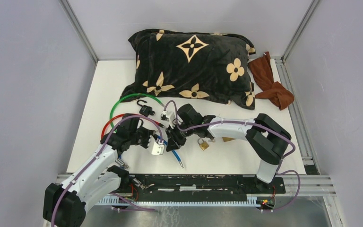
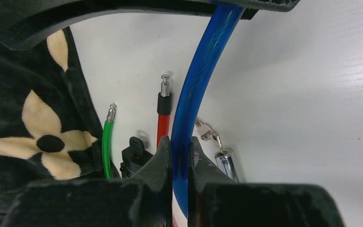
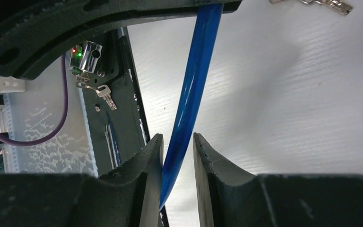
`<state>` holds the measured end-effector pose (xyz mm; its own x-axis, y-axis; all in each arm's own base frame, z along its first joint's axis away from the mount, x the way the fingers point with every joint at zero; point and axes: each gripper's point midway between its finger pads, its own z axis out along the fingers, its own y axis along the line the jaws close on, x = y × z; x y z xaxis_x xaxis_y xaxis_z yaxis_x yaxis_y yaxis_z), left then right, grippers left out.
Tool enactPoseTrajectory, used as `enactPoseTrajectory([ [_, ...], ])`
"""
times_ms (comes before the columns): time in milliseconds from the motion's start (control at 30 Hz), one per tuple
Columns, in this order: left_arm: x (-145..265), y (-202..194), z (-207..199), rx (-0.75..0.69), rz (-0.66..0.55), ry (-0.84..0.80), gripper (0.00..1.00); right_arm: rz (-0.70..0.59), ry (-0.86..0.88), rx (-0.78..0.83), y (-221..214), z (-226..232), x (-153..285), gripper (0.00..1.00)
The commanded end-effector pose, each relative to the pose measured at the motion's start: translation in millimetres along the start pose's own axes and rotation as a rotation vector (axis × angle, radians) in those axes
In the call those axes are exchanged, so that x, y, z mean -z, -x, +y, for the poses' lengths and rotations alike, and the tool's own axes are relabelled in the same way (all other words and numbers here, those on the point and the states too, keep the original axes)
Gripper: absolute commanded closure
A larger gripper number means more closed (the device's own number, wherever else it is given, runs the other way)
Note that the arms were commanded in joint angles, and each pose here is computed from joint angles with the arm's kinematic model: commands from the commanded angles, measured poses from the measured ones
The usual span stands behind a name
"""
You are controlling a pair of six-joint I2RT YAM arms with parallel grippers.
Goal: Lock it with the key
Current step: Pick up the lock from the center of the board, then lock the lock.
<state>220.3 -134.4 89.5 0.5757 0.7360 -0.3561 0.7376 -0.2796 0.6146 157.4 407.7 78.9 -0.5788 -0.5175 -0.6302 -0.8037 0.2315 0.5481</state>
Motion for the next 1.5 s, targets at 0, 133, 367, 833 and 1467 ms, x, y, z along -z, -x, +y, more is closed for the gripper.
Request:
enactPoseTrajectory([
  [0,2.9,13.8,20.6,0.003,-0.060,0.071,0.98,-0.026,0.058,0.007,4.5,7.0,-6.0,0.66],
  [133,5.3,15.4,22.7,0.011,-0.063,0.083,0.98,-0.028,0.057,0.004,3.7,6.3,-6.0,0.97],
  [367,14.5,29.1,28.4,0.213,-0.112,0.091,0.37,-0.134,-0.002,0.128,29.5,8.3,25.6,1.00],
  [833,95.1,106.9,88.9,0.658,-0.429,0.318,0.00,-0.437,-0.134,0.511,89.8,44.1,155.6,1.00],
  [1467,165.1,171.0,96.4,0.680,-0.716,0.372,0.00,-0.669,-0.437,0.611,163.5,68.2,275.0,1.00],
])
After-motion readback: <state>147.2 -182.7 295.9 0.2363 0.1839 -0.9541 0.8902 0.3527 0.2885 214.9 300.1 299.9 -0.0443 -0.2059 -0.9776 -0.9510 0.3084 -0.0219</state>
